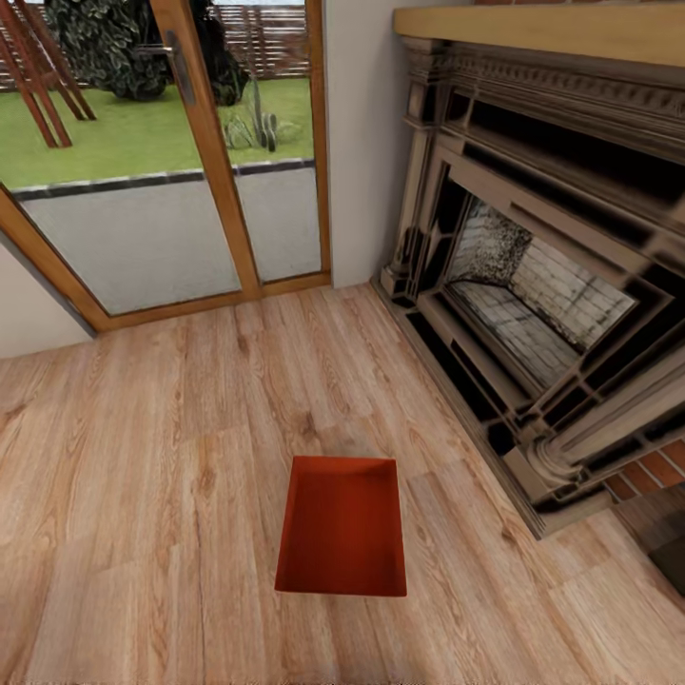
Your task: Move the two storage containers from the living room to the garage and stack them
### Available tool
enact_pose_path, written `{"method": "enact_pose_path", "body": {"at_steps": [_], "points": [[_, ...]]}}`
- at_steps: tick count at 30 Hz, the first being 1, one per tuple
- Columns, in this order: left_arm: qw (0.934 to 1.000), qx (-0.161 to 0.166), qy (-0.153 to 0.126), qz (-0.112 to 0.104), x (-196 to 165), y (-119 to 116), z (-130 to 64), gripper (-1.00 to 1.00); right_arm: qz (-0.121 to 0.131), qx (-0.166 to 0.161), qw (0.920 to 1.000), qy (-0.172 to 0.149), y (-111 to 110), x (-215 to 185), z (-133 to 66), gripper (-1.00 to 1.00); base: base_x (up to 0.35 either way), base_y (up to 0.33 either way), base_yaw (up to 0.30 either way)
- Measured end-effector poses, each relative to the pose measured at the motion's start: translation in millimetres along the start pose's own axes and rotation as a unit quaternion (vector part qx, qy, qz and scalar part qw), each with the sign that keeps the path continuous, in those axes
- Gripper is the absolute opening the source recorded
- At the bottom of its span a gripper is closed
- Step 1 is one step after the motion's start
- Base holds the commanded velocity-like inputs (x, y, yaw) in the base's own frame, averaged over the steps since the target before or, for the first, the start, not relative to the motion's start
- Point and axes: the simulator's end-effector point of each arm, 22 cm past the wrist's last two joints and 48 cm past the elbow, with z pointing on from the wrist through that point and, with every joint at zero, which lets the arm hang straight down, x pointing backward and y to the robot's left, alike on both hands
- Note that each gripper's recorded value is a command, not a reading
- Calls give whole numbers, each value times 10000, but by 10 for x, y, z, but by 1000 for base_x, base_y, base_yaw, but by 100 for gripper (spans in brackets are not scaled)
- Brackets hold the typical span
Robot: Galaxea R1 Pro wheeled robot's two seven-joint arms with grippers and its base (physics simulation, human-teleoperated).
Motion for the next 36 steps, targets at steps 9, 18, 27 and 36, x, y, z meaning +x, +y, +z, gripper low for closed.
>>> {"method": "enact_pose_path", "body": {"at_steps": [9,18,27,36], "points": [[10000,-26,66,8,53,21,12,100,0,-13,10000,71,11,56,4,100,0,0,0],[9999,-51,133,16,107,39,22,100,2,-26,9999,141,21,112,7,100,0,0,0],[9998,-76,200,23,161,59,32,100,10,-38,9998,211,31,168,9,100,0,0,0],[9997,-87,232,27,169,53,102,100,11,-43,9997,239,32,175,78,100,0,0,0]]}}
